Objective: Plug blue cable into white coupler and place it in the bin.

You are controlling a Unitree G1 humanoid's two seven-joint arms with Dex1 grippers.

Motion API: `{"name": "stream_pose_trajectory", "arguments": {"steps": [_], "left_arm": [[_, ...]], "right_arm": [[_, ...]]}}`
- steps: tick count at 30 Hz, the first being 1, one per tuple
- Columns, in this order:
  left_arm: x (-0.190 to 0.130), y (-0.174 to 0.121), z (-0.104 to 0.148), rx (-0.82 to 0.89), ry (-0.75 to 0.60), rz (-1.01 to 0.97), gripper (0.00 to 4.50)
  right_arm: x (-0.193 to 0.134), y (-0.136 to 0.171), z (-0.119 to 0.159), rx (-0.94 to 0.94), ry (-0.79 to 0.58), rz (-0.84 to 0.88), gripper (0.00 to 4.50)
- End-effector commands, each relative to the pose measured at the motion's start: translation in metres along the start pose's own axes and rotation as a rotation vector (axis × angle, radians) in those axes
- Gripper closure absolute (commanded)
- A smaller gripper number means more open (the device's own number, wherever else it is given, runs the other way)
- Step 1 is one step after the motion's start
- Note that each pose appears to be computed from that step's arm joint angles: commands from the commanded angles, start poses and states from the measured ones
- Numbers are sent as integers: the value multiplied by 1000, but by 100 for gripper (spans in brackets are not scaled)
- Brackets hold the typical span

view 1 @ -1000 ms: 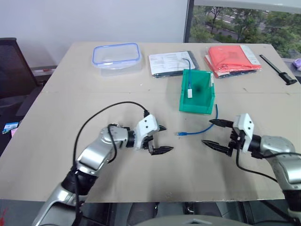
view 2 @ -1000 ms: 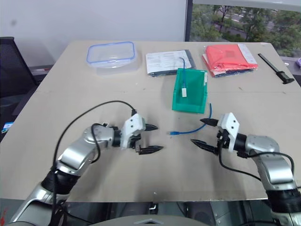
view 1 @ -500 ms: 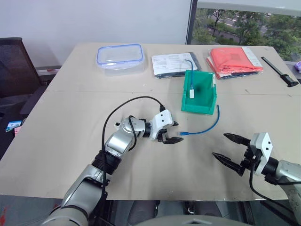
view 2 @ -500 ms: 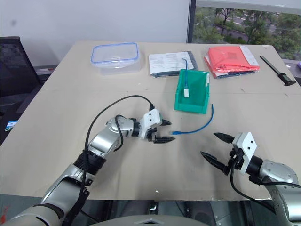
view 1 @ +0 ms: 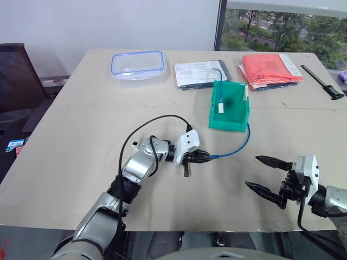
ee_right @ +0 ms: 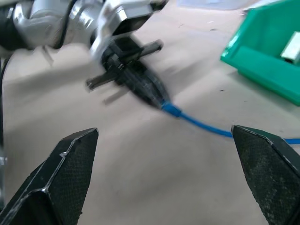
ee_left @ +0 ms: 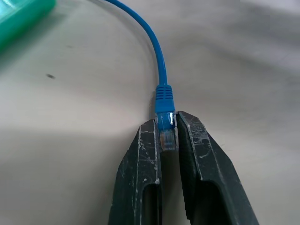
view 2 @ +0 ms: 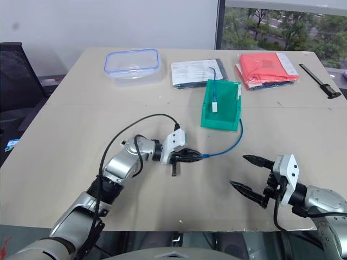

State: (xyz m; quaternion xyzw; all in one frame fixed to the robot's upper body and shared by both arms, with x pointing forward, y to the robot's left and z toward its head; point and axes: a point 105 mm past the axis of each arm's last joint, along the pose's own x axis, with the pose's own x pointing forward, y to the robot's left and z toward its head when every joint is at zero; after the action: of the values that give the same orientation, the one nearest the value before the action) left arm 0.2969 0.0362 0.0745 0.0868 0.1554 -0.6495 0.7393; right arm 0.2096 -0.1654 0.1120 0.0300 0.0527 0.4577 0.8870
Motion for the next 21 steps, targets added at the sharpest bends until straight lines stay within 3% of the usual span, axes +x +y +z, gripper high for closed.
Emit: {"name": "stream_pose_trajectory", "arguments": {"steps": [1,4,8,12,18,19,21], "left_arm": [[1,-17,40,-193,-195,-109,449],[-3,-30,57,-344,-275,-206,449],[-8,-34,63,-566,-310,-271,449],[-10,-39,71,-639,-346,-312,449],[-4,-40,76,-668,-364,-325,449],[-4,-41,76,-670,-365,-326,450],[-3,-43,76,-674,-363,-332,450]], "right_arm": [[7,17,0,217,-55,13,0],[12,26,-2,377,-104,12,0],[24,26,17,557,-282,0,0],[36,29,34,620,-383,30,0],[51,36,41,634,-392,86,0],[52,35,42,633,-397,87,40],[53,34,44,624,-403,84,70]]}}
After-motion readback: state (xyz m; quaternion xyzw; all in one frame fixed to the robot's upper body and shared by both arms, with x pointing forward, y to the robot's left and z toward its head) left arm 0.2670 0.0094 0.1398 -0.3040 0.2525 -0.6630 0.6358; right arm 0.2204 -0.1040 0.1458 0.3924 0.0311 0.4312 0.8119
